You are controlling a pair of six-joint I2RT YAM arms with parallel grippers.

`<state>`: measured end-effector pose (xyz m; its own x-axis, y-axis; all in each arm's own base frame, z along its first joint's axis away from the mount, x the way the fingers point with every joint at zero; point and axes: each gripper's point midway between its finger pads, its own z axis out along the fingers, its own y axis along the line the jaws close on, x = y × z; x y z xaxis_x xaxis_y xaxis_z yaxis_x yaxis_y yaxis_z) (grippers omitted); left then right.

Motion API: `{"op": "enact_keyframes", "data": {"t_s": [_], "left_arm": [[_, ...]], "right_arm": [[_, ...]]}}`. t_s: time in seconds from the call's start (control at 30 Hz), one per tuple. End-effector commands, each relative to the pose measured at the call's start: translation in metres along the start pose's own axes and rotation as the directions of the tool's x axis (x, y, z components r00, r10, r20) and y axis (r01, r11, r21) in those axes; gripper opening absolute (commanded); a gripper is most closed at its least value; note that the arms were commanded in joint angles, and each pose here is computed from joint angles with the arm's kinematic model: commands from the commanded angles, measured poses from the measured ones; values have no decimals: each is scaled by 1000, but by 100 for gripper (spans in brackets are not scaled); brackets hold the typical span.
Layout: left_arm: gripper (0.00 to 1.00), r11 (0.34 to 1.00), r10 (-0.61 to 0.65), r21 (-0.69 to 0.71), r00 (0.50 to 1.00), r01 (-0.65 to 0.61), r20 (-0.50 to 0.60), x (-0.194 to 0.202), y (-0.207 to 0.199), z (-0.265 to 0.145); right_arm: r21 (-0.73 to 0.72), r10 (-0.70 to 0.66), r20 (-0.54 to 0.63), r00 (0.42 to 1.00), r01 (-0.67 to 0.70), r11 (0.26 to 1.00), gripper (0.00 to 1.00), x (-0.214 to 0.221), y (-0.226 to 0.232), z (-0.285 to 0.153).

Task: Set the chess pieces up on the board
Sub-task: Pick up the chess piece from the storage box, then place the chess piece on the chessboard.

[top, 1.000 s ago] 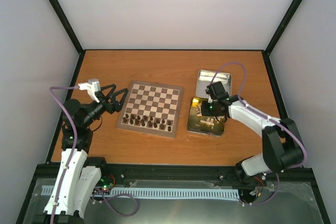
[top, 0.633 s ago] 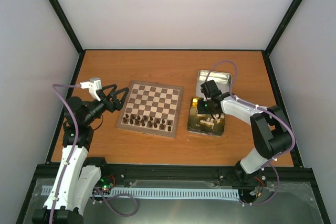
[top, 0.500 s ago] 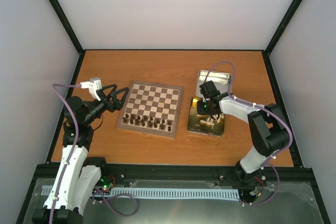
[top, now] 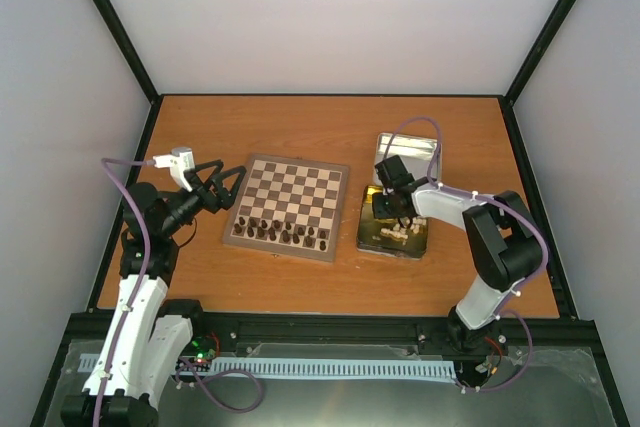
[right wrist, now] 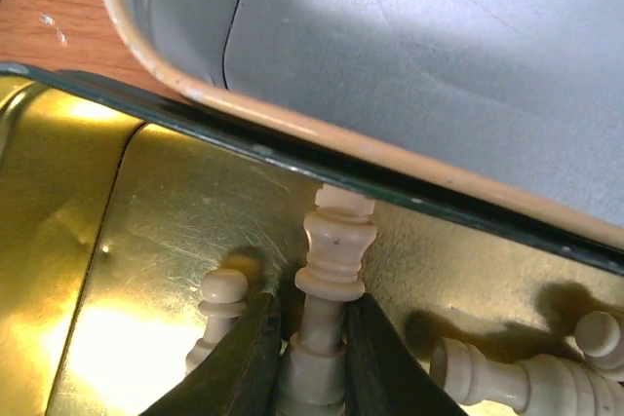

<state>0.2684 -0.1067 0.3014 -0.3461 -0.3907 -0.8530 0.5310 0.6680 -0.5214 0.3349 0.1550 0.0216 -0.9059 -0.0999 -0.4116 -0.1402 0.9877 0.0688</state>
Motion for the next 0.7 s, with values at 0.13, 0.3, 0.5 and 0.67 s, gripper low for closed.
{"op": "enact_keyframes", "data": {"t_s": [0.13, 0.3, 0.5, 0.67], "left_arm": [[100, 999, -19, 31, 999, 20, -26, -5, -4, 6], [100, 992, -102, 62, 990, 108, -96, 7, -2, 21], [100, 967, -182, 128, 950, 220, -255, 35, -22, 55], [99, 930, -206, 204, 893, 306, -401, 58, -54, 78]], "right_arm": [[-72, 7, 248, 969, 12, 997, 14, -31, 12, -49], [-191, 10, 415, 910, 76, 979, 15, -38, 25, -89], [-462, -9, 560, 829, 320, 827, 15, -46, 87, -152], [-614, -53, 608, 792, 512, 602, 15, -33, 143, -195]]}}
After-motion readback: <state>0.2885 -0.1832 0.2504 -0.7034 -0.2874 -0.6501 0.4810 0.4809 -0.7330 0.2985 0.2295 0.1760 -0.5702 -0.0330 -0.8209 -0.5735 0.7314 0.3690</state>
